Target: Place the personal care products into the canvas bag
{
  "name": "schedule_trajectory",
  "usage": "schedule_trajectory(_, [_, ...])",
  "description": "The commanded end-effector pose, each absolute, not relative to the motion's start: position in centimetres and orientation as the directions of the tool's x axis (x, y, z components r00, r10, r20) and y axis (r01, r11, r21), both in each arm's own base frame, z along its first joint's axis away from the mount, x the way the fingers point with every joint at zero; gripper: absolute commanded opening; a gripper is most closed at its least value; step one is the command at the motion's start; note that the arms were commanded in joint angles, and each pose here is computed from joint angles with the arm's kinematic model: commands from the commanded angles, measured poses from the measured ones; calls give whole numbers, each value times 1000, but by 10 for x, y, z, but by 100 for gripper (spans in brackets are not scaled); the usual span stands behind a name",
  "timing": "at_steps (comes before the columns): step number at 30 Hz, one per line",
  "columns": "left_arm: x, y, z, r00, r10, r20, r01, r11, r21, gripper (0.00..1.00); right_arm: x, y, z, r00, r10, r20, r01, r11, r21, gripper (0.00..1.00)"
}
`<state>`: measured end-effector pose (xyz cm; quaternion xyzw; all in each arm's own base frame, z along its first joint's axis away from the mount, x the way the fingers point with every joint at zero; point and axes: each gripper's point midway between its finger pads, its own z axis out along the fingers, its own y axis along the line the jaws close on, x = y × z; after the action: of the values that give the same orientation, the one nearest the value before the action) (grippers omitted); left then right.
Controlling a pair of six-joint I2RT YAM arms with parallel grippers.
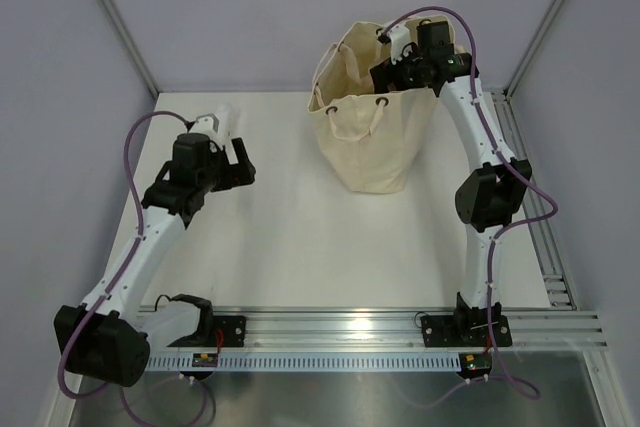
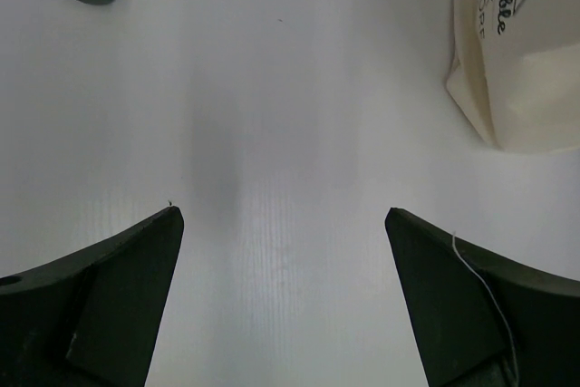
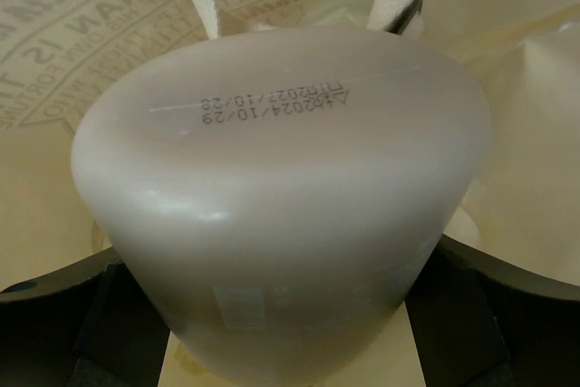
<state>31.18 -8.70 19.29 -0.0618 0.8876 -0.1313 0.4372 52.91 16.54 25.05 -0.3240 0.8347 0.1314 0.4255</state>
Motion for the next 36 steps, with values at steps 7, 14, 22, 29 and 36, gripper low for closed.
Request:
schedule_trajectory(7, [375, -38, 201, -584, -214, -783, -90, 976, -199, 99, 497, 172, 333, -316, -369, -874, -682, 729, -61, 99])
schedule_trajectory(14, [404, -28, 186, -608, -178, -774, -88, 984, -157, 99, 451, 185, 395, -230, -288, -929, -740, 672, -25, 99])
schedule_trajectory(22, [439, -13, 168, -618, -152, -771, -99, 988, -116, 99, 428, 193, 419, -237, -198, -951, -791, 608, 70, 99])
schedule_trajectory(29, [472, -3, 161, -599, -126, -791, -102, 992, -81, 99, 410, 195, 437, -230, -142, -963, -832, 542, 119, 100])
schedule_trajectory(36, [515, 13, 150, -577, -110, -809, -90, 993, -70, 99, 342, 171, 440, -183, -79, -980, -903, 407, 136, 99])
